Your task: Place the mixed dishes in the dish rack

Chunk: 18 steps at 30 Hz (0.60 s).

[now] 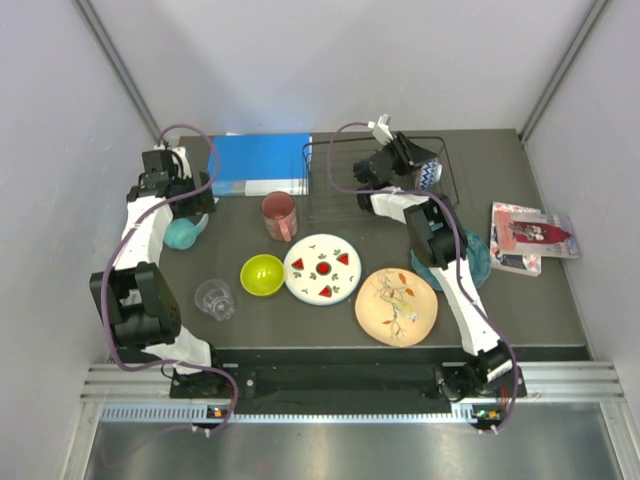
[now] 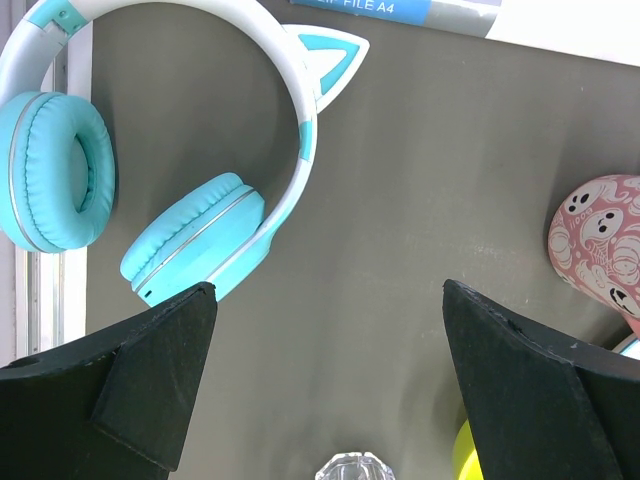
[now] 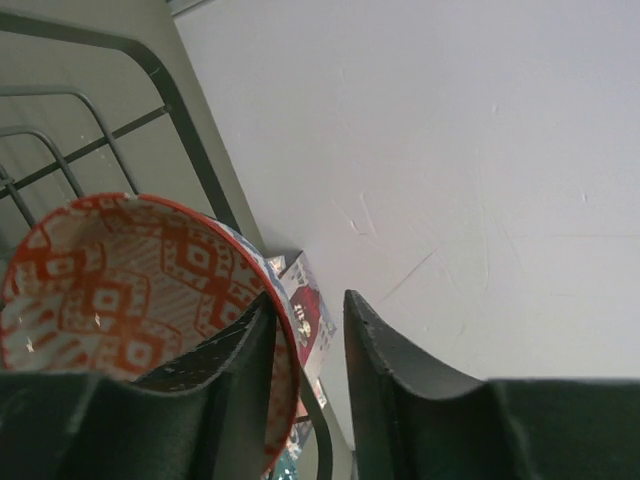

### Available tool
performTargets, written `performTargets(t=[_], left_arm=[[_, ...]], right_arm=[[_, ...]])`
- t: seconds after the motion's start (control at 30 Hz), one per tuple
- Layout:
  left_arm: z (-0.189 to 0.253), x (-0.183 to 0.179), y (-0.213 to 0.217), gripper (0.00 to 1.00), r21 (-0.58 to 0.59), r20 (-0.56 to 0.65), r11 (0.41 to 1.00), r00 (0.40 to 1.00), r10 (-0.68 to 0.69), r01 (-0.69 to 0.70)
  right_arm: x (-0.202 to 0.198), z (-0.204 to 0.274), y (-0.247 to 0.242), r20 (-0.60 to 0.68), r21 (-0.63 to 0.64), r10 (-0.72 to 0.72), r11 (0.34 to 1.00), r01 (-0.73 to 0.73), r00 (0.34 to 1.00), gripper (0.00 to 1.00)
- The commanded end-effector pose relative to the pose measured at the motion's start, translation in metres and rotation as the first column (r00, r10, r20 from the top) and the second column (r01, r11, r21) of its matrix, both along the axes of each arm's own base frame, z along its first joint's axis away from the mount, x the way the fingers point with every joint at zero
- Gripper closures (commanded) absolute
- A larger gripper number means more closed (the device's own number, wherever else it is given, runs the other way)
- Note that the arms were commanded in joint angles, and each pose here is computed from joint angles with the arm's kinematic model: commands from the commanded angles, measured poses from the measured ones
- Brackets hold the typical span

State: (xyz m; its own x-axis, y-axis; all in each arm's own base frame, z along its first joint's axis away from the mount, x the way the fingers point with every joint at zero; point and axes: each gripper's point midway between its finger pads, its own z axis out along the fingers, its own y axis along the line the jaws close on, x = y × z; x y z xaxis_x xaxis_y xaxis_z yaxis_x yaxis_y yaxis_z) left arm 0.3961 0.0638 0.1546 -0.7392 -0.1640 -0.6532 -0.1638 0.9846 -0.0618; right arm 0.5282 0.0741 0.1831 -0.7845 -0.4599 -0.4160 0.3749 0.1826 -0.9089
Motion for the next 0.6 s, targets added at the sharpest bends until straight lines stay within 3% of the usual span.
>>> performTargets(t=[0.0,0.07,0.13,0.17,0.27,0.57], left_arm=[[0.013,0.006,0.004,0.01,0.012,0.037,1.000,0.999,-0.007,0.006],[0.012,0.006,0.003,0.01,0.011,0.036,1.000,0.999,-0.009,0.009],[0.013,0.007,0.003,0.01,0.010,0.041,1.000,0.999,-0.009,0.009],[0.013,0.007,0.003,0.01,0.008,0.043,1.000,0.999,-0.009,0.008],[0.013,0.007,0.002,0.01,-0.002,0.043,1.000,0.999,-0.008,0.008],[0.015,0.012,0.000,0.01,-0.015,0.054,1.000,0.998,-0.011,0.012]], right_arm=[[-0.038,-0.017,-0.002,0.214,0.367,-0.210,0.923,0.121,0.954,0.62],[-0.039,-0.011,-0.001,0.223,0.371,-0.205,0.922,0.112,0.953,0.58],[-0.040,-0.006,-0.001,0.230,0.371,-0.203,0.923,0.107,0.952,0.43],[-0.041,-0.006,-0.002,0.227,0.369,-0.202,0.923,0.108,0.953,0.26],[-0.043,-0.002,-0.002,0.223,0.373,-0.204,0.921,0.110,0.953,0.11],[-0.074,0.081,0.008,0.309,0.439,-0.166,0.898,0.015,0.936,0.02]])
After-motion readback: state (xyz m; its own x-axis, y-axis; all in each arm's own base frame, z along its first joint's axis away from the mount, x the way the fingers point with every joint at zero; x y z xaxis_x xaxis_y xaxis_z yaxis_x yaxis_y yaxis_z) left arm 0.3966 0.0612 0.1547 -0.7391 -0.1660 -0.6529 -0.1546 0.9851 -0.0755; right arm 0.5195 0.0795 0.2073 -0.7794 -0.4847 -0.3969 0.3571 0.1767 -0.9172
